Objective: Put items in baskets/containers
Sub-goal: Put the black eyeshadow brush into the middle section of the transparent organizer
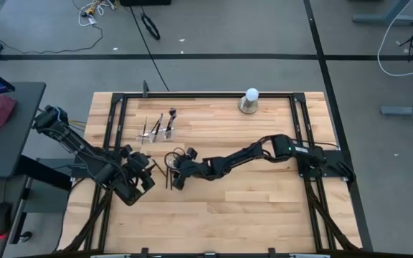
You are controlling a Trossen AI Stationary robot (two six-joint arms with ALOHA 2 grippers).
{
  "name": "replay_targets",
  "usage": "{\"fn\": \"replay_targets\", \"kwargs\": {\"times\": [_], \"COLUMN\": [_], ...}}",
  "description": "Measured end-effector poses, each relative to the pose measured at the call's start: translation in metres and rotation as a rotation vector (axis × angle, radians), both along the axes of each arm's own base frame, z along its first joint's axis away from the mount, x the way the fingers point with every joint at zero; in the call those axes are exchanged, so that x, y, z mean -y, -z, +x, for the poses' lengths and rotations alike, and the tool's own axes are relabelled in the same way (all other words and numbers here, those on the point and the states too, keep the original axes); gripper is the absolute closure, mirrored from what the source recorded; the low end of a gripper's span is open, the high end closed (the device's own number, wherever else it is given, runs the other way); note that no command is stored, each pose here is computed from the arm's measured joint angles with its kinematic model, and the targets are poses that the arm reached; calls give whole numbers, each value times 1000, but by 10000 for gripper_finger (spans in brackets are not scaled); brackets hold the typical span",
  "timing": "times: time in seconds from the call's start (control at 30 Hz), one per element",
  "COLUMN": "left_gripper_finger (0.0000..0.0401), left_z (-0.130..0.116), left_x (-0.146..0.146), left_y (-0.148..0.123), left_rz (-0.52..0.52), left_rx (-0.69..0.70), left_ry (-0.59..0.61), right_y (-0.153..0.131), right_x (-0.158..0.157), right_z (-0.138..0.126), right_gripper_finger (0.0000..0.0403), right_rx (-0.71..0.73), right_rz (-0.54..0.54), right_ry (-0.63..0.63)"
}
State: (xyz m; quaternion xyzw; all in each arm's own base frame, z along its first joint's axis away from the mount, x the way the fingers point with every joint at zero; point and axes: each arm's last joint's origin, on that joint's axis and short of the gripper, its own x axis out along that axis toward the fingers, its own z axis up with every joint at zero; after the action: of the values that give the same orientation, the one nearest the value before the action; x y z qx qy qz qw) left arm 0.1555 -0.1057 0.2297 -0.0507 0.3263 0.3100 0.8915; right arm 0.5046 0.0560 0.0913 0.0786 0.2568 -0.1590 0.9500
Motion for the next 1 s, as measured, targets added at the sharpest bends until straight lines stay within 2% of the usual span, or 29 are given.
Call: {"fn": "replay_targets", "kwargs": {"times": [0.17,0.3,0.47,0.7,0.87,1.0], "left_gripper_finger": [220,220,220,220,220,220], "left_z": [0,1,2,3,4,4], "left_x": [0,0,1,2,3,3], "left_y": [0,0,-1,-1,-1,-1], "left_rz": [5,5,-7,-22,-28,-27], "left_rx": [7,20,33,50,57,63], "left_ry": [-2,-8,-9,-9,-8,-9], "right_y": [8,6,-15,-47,-29,-7], "right_x": [3,4,3,-9,-20,-20], "right_z": [2,4,-10,-31,-58,-80], "right_gripper_finger": [183,183,183,183,183,183], "right_rx": [-21,-78,-217,-313,-352,-306], "right_rz": [35,9,-69,-100,-101,-29], "right_ry": [-3,3,27,63,177,298]}}
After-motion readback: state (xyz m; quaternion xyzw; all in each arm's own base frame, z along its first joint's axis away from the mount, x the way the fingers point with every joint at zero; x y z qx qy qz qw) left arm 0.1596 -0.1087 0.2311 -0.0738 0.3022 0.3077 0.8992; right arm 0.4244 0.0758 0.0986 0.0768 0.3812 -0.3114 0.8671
